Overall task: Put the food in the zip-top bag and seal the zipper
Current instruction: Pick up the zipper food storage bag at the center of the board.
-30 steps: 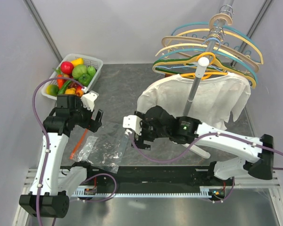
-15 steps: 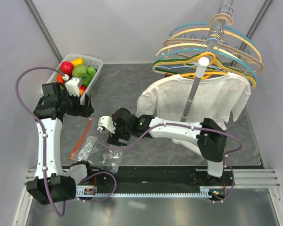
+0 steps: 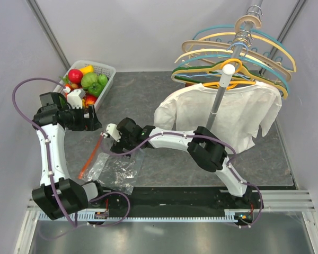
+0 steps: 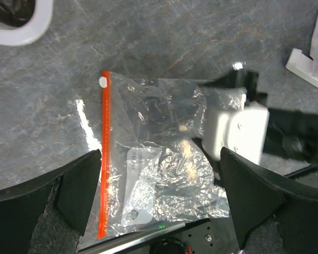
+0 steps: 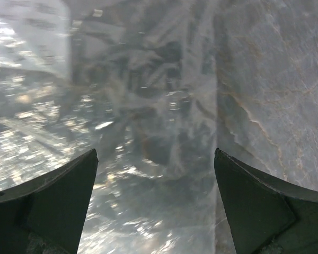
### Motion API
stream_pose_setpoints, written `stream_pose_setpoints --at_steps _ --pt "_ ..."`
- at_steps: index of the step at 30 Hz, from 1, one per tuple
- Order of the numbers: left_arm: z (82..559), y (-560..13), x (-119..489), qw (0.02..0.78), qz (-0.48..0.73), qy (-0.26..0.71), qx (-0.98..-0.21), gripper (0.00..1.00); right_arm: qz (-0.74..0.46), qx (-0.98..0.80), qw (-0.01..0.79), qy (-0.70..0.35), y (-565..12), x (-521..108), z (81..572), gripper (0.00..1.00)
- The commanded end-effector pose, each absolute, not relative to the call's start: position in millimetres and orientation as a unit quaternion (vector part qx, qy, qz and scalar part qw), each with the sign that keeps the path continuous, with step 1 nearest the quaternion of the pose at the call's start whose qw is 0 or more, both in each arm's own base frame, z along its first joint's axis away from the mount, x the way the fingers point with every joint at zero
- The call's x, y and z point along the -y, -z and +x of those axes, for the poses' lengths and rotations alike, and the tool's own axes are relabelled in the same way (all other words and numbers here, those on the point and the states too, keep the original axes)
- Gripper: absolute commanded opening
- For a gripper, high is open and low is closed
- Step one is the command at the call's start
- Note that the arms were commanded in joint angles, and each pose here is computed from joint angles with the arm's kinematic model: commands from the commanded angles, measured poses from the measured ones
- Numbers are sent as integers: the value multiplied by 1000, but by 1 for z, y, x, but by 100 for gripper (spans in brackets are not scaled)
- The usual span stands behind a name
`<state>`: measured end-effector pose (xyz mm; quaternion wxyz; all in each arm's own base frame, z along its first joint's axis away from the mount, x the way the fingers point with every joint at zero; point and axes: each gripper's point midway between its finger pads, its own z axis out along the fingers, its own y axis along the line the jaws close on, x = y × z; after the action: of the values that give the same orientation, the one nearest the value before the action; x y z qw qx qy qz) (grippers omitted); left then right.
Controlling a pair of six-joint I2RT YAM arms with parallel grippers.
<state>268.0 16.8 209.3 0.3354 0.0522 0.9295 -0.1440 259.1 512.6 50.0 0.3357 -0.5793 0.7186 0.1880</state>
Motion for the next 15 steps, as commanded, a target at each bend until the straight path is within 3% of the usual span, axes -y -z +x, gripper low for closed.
stream_pose_setpoints --at_steps 1,11,15 --pt "262 -205 -9 329 61 176 -926 100 -551 -721 364 -211 -62 -527 288 98" --pt "265 -191 -15 310 41 190 -931 100 -571 -736 291 -215 -5 -502 273 97" --pt "266 -183 -23 298 27 178 -938 100 -577 -744 266 -208 13 -488 263 85"
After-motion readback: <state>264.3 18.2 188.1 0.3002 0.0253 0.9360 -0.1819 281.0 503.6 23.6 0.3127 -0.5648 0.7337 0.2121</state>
